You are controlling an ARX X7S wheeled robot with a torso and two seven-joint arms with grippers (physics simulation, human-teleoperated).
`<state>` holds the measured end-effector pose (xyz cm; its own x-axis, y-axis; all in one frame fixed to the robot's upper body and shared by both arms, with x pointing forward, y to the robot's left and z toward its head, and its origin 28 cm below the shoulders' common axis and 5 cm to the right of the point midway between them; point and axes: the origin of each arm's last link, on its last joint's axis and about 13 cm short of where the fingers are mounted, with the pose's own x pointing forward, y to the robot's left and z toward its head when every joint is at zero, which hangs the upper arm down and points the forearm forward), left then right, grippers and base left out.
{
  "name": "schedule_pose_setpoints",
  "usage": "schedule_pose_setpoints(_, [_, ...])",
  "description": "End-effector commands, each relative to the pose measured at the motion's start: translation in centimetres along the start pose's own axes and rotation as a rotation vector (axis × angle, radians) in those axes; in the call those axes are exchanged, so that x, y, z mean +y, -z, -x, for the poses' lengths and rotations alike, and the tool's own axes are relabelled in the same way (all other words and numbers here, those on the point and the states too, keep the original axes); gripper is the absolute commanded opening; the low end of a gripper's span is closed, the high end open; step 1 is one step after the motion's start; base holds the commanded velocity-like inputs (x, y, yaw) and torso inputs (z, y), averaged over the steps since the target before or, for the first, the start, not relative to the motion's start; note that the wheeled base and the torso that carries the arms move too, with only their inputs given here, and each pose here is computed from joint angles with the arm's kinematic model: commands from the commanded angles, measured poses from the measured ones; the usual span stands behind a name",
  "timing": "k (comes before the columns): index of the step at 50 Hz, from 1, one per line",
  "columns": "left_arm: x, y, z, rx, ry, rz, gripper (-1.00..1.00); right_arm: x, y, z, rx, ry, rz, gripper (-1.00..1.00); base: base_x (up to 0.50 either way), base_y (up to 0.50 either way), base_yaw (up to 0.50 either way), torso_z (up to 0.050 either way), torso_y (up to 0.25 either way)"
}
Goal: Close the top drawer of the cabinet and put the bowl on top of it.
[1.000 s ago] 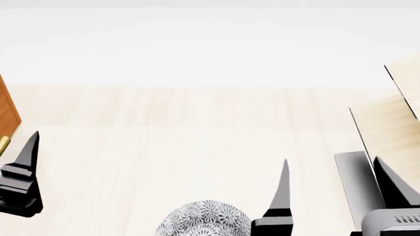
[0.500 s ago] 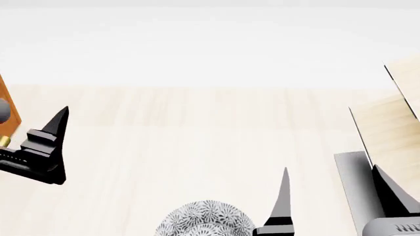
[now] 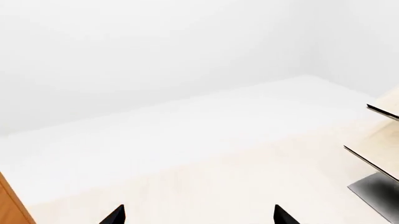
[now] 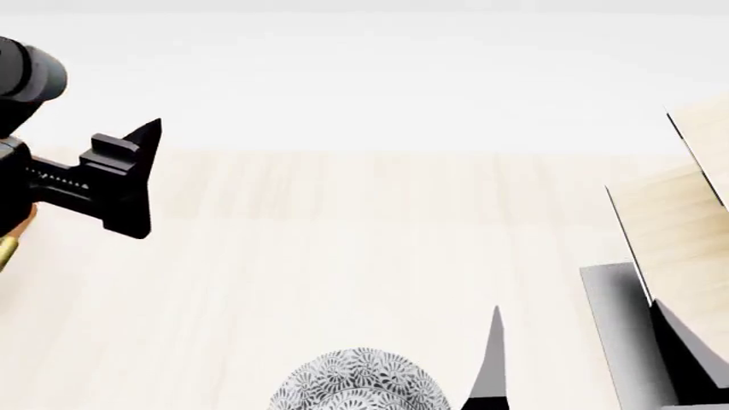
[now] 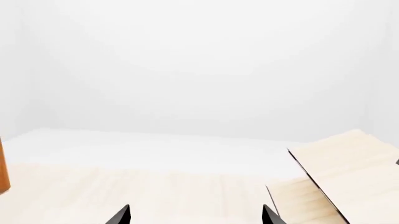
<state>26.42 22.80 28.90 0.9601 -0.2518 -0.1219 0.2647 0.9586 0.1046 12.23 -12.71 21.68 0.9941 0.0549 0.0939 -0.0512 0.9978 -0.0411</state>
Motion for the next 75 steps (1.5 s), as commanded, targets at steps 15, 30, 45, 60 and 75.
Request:
schedule_pose_setpoints(15, [-0.7, -1.1, -3.1, 0.101, 0.163, 0.018, 1.0, -0.3, 0.1, 0.9, -0.002, 0.009, -0.005, 1.0, 0.0, 0.0, 0.0, 0.0, 0.0])
schedule_pose_setpoints(30, [-1.0, -0.9, -4.5, 0.121, 0.184, 0.011, 1.0, -0.5, 0.2, 1.0, 0.006, 0.023, -0.01, 1.0, 0.0, 0.0, 0.0, 0.0, 0.0])
schedule_pose_setpoints(45, [-1.7, 0.2, -6.5, 0.166, 0.23, 0.023, 1.0, -0.7, 0.3, 1.2, 0.013, 0.033, -0.012, 1.0, 0.0, 0.0, 0.0, 0.0, 0.0])
schedule_pose_setpoints(60, [-2.4, 1.2, -7.7, 0.199, 0.254, 0.003, 1.0, -0.9, 0.3, 1.5, 0.014, 0.042, -0.017, 1.0, 0.0, 0.0, 0.0, 0.0, 0.0])
schedule_pose_setpoints(75, [-3.0, 2.4, -8.1, 0.225, 0.285, -0.012, 1.0, -1.0, 0.3, 1.7, 0.019, 0.054, -0.012, 1.0, 0.0, 0.0, 0.0, 0.0, 0.0])
